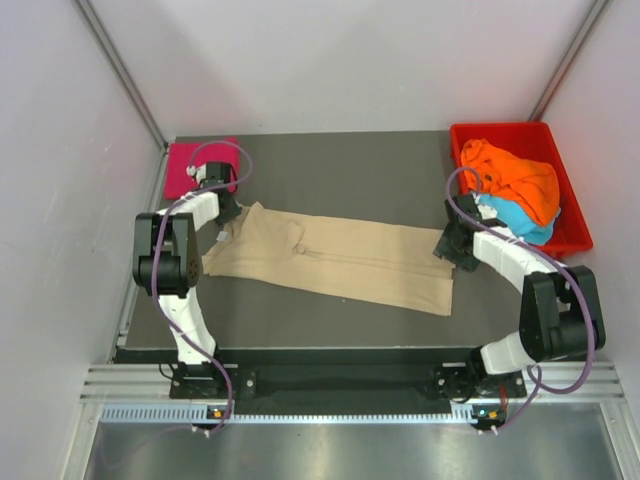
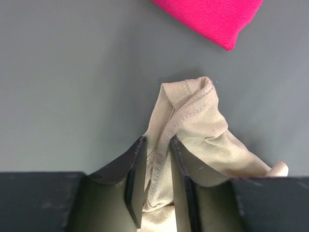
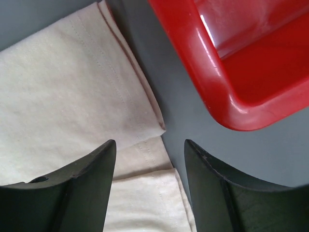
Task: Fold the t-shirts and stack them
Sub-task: Fold the tshirt
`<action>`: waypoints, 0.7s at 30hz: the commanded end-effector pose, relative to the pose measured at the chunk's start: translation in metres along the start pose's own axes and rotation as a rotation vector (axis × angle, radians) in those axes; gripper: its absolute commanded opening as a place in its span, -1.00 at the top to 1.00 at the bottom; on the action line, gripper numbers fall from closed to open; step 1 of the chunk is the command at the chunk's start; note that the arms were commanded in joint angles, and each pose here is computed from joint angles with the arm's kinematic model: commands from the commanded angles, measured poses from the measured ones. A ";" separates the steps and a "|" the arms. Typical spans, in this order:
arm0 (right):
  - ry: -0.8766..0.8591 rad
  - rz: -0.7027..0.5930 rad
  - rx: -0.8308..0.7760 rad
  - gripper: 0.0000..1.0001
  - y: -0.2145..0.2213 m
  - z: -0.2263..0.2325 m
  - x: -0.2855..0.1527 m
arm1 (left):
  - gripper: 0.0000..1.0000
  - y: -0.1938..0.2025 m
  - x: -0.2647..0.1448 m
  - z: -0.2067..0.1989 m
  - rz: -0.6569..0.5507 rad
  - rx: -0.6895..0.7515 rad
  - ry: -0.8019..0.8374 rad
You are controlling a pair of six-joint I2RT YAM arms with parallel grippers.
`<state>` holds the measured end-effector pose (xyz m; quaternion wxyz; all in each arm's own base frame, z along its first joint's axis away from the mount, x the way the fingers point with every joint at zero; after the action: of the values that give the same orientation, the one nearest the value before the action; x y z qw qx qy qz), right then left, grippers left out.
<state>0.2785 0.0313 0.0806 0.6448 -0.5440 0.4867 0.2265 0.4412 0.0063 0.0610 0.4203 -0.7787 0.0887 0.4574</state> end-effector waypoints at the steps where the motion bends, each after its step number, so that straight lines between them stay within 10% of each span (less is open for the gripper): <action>1: -0.077 -0.086 0.057 -0.18 -0.019 0.010 0.000 | 0.41 -0.004 0.004 -0.003 0.004 -0.017 0.011; 12: -0.037 -0.071 0.125 -0.02 -0.007 -0.001 0.018 | 1.00 -0.007 0.005 -0.003 0.006 -0.014 -0.012; 21: -0.030 -0.017 0.134 0.31 0.006 0.001 0.032 | 1.00 -0.004 0.008 -0.002 0.021 -0.006 -0.018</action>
<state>0.2866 0.0277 0.0556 0.6816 -0.5124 0.4810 0.2041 0.4450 0.0047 0.0622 0.4134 -0.7788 0.0963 0.4619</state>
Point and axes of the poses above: each gripper's point midway between its finger pads, its own x axis out along the fingers, its own z axis along the line the jaws close on, y = z × x, the point moved 4 cm from there along -x, back along the fingers, and after that the axes turned 10 degrees about -x, right-handed, at the moved point
